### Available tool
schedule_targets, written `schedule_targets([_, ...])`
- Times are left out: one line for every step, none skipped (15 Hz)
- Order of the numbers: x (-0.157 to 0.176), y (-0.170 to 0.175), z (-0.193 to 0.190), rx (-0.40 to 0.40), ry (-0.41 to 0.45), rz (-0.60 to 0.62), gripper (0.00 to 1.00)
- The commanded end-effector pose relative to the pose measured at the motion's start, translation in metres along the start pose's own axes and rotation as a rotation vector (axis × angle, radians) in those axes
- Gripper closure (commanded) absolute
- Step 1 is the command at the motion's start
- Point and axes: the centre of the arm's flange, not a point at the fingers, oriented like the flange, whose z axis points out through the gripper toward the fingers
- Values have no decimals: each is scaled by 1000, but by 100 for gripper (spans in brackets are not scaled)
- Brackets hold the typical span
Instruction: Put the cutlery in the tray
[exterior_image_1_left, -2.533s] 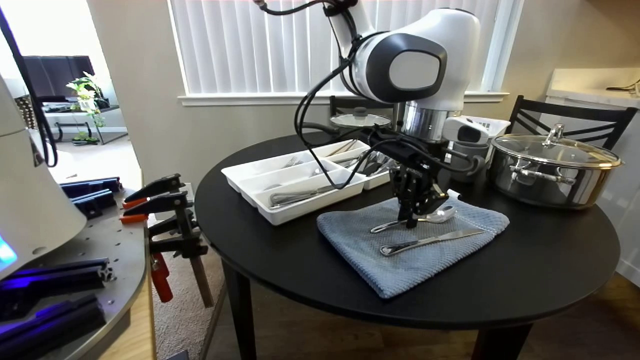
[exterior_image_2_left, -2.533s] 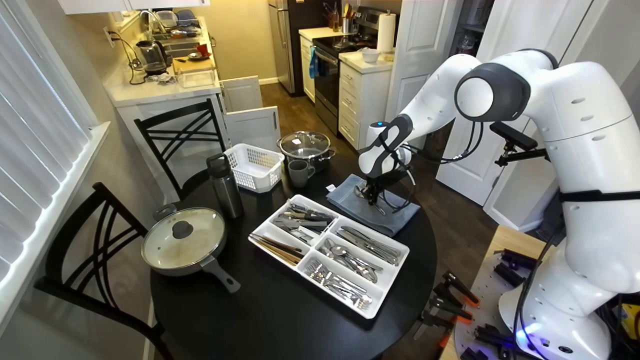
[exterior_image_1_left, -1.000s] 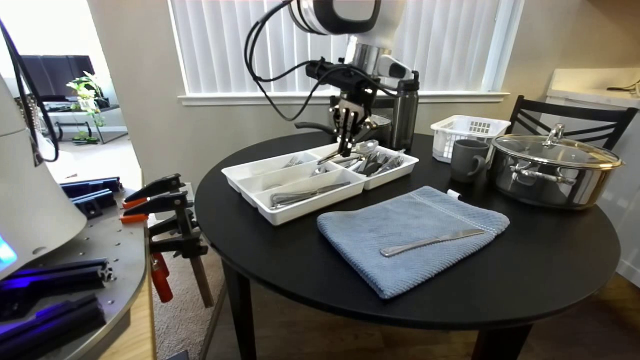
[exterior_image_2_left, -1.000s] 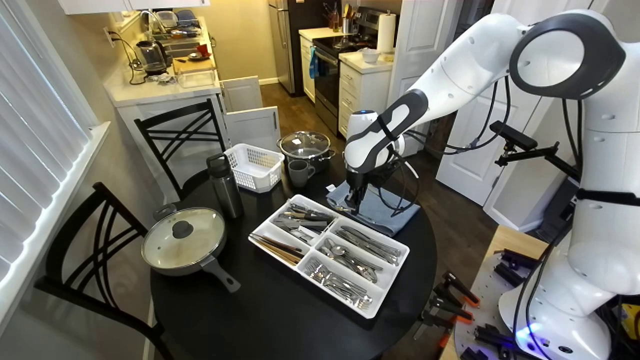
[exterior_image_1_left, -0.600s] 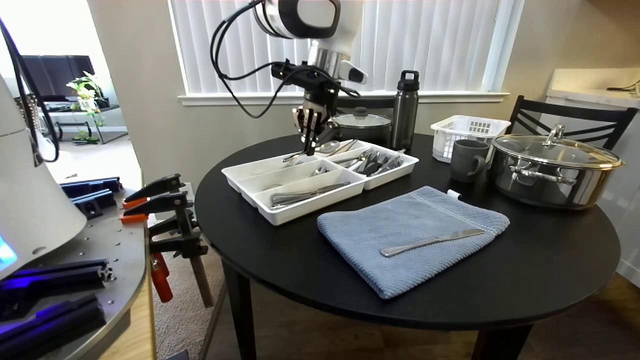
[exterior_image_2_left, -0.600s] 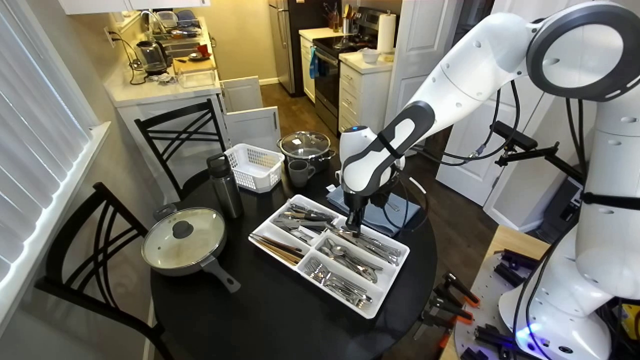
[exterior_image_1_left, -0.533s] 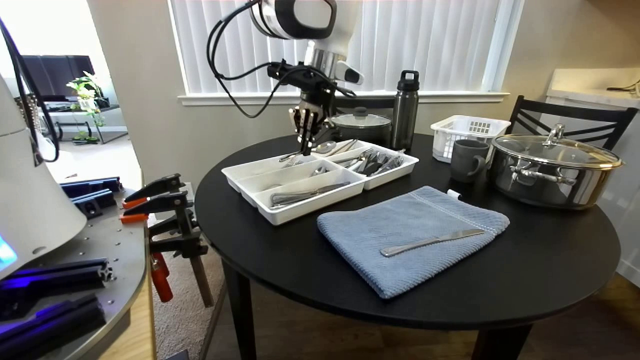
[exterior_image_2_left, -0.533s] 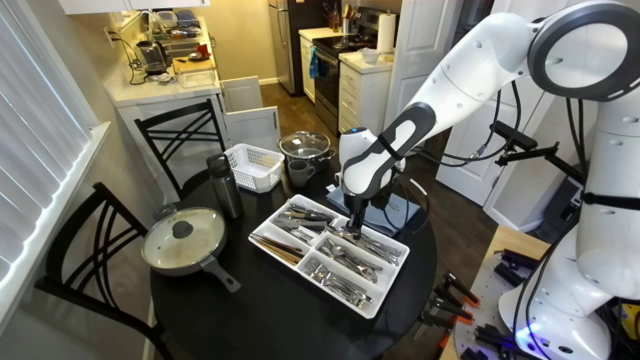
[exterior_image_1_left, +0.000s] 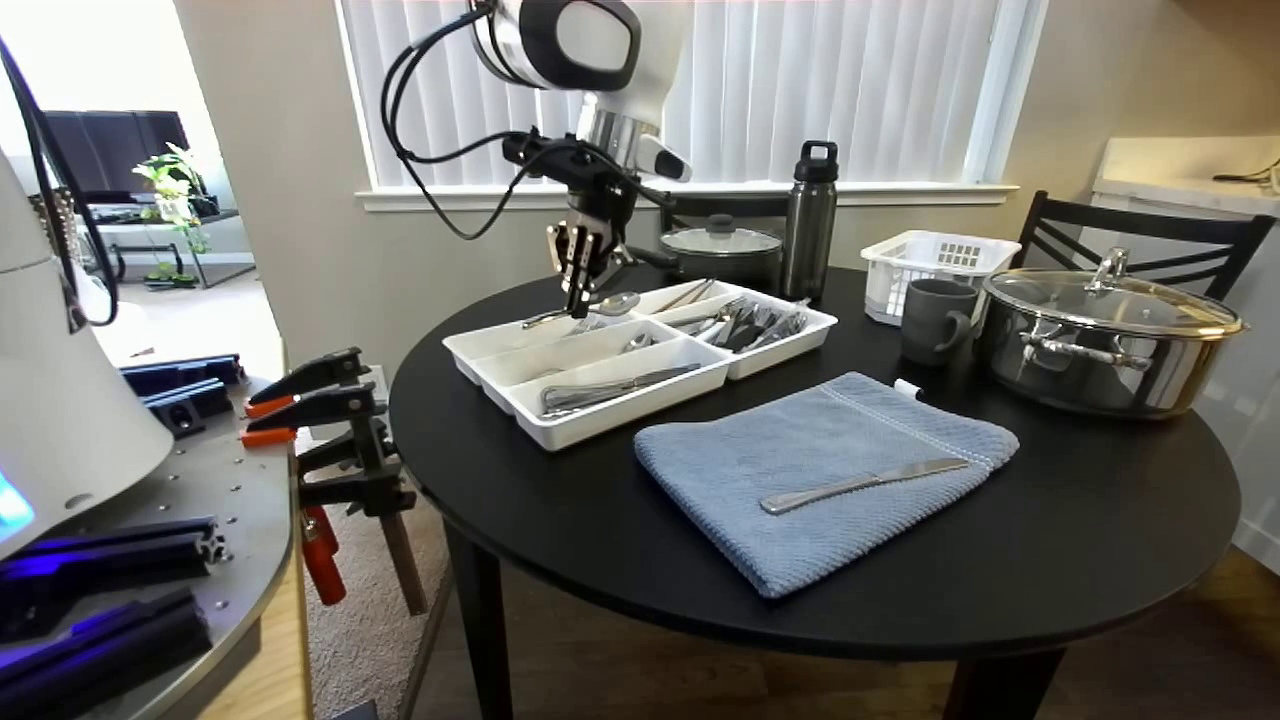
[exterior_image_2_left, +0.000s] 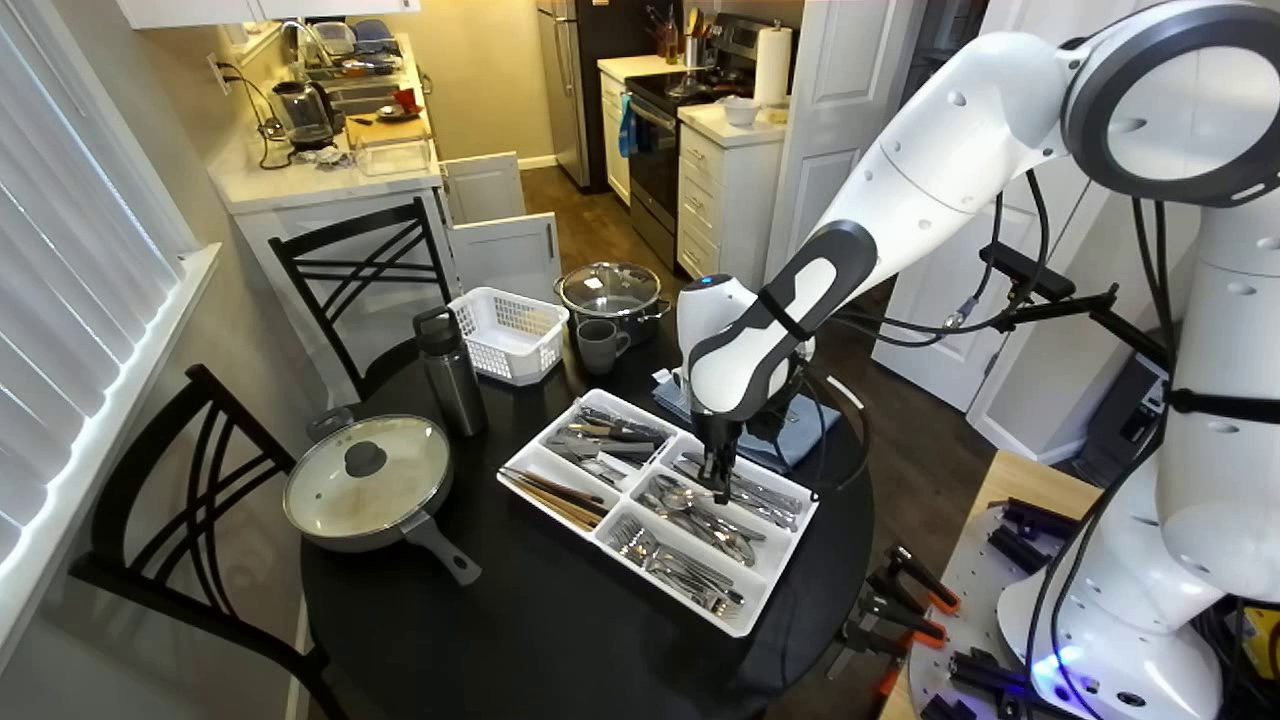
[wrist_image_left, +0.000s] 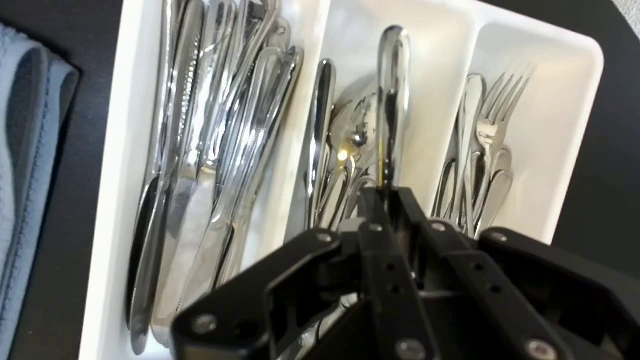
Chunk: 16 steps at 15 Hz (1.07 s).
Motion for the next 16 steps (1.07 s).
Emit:
schedule_targets([-11, -12, 0, 7, -8, 29, 64])
schedule_targets([-12, -13, -1, 7, -5, 31, 60])
schedule_targets([-12, -12, -4, 3, 3, 35, 53])
schedule_targets([-14, -11, -8, 4, 9, 39, 47])
schedule_targets([-15, -9, -13, 1, 24, 45, 40])
schedule_targets([-17, -5, -20, -3, 45, 49, 34])
schedule_targets([-17, 0, -27, -12, 69, 53, 28])
schedule_targets([-18, 8, -36, -31, 93, 59, 21])
schedule_targets([-18, 19, -44, -55, 121, 60, 14])
schedule_targets([-18, 32, -52, -76, 145, 80, 8])
schedule_targets([-19, 50, -60, -86, 169, 100, 3])
schedule_targets([-19, 67, -67, -92, 189, 128, 0])
schedule_targets([-20, 89, -72, -91, 208, 166, 0])
schedule_targets([-22, 110, -75, -96, 232, 195, 0])
schedule_targets([-24, 135, -75, -109, 259, 230, 0])
schedule_targets([-26, 157, -74, -125, 284, 262, 0])
